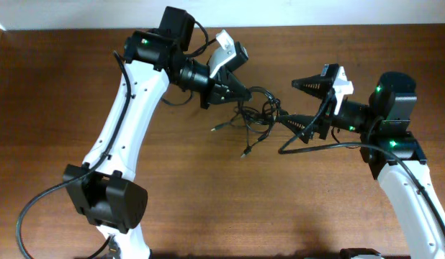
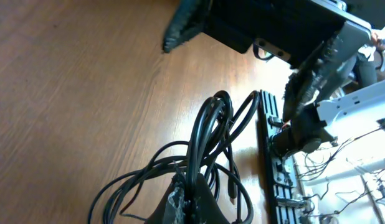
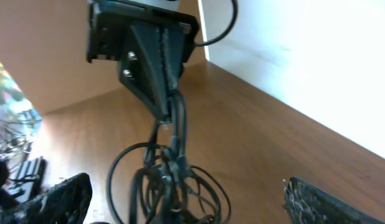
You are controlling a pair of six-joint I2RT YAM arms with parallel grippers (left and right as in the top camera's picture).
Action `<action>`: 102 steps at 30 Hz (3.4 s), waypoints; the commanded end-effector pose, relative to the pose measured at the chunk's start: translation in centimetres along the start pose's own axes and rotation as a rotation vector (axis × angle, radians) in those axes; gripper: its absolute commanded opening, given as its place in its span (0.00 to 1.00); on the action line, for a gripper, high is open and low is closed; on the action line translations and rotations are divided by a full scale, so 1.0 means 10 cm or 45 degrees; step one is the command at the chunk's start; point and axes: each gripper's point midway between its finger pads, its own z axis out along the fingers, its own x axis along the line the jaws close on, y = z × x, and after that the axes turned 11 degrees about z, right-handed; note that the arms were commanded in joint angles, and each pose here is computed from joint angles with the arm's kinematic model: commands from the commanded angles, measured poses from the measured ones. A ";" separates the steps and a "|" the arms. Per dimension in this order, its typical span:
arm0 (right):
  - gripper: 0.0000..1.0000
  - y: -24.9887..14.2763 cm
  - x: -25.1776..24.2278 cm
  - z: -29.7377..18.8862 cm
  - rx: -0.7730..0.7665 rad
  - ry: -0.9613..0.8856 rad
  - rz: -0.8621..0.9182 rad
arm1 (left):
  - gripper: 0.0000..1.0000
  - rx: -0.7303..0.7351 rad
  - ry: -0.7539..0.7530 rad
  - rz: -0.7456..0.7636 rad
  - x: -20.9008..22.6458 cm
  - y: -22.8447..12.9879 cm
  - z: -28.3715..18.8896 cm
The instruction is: Untangle cables
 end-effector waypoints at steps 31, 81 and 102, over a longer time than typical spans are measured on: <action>0.83 -0.27 0.17 -0.03 0.100 0.102 0.251 | 0.00 0.037 0.188 0.050 0.16 0.34 0.25; 0.19 -0.16 -0.70 -0.14 0.063 -0.512 0.050 | 0.00 -0.063 0.094 0.037 -0.21 0.80 0.68; 0.09 -0.48 -0.71 -0.13 0.175 -0.498 0.208 | 0.00 -0.209 0.695 -0.393 0.67 0.92 -0.07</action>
